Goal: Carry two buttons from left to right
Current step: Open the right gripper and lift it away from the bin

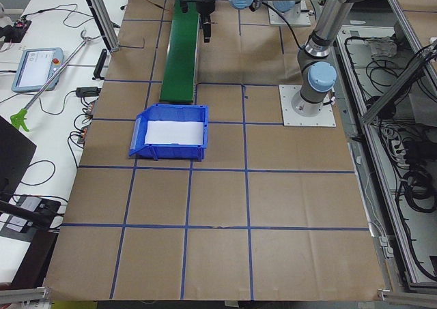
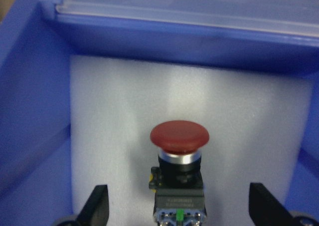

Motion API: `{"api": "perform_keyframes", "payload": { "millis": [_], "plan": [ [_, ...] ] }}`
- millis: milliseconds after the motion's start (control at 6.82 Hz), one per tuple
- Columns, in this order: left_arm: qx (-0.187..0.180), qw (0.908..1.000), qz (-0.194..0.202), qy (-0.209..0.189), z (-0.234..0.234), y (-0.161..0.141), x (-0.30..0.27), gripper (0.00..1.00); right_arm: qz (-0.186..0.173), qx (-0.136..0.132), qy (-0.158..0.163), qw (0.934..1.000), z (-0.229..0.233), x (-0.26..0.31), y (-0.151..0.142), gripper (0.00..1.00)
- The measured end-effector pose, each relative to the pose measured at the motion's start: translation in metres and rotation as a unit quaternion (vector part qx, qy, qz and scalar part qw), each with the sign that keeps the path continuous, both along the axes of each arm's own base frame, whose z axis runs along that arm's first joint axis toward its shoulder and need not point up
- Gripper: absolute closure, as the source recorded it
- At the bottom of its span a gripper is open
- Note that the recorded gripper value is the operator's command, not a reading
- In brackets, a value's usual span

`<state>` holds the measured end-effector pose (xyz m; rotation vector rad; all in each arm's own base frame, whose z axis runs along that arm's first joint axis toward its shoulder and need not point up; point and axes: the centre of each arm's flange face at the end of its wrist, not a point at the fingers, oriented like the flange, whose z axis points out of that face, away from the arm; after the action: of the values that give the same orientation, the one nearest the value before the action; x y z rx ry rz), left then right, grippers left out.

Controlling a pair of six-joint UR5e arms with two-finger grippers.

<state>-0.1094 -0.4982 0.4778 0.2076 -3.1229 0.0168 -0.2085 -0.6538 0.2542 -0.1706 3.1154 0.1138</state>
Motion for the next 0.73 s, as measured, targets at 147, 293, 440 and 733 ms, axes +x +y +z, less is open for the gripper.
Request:
{"api": "perform_keyframes", "payload": {
  "millis": [147,293,440,733],
  "plan": [
    [0.0,1.0,0.0,0.0,0.0,0.0,0.0,0.0,-0.013,-0.018,0.011,0.9997,0.04,0.008,0.007,0.01],
    [-0.001,1.0,0.0,0.0,0.0,-0.001,0.0,0.0,-0.042,-0.028,0.019,0.9986,0.081,0.026,0.018,0.01],
    [-0.001,1.0,0.0,0.0,0.001,-0.001,0.0,0.0,-0.075,-0.034,0.024,0.9963,0.12,0.052,0.033,0.01],
    [0.0,1.0,0.0,0.0,0.0,-0.002,0.0,0.0,-0.115,-0.036,0.024,0.9924,0.176,0.116,0.069,0.01]
  ]
}}
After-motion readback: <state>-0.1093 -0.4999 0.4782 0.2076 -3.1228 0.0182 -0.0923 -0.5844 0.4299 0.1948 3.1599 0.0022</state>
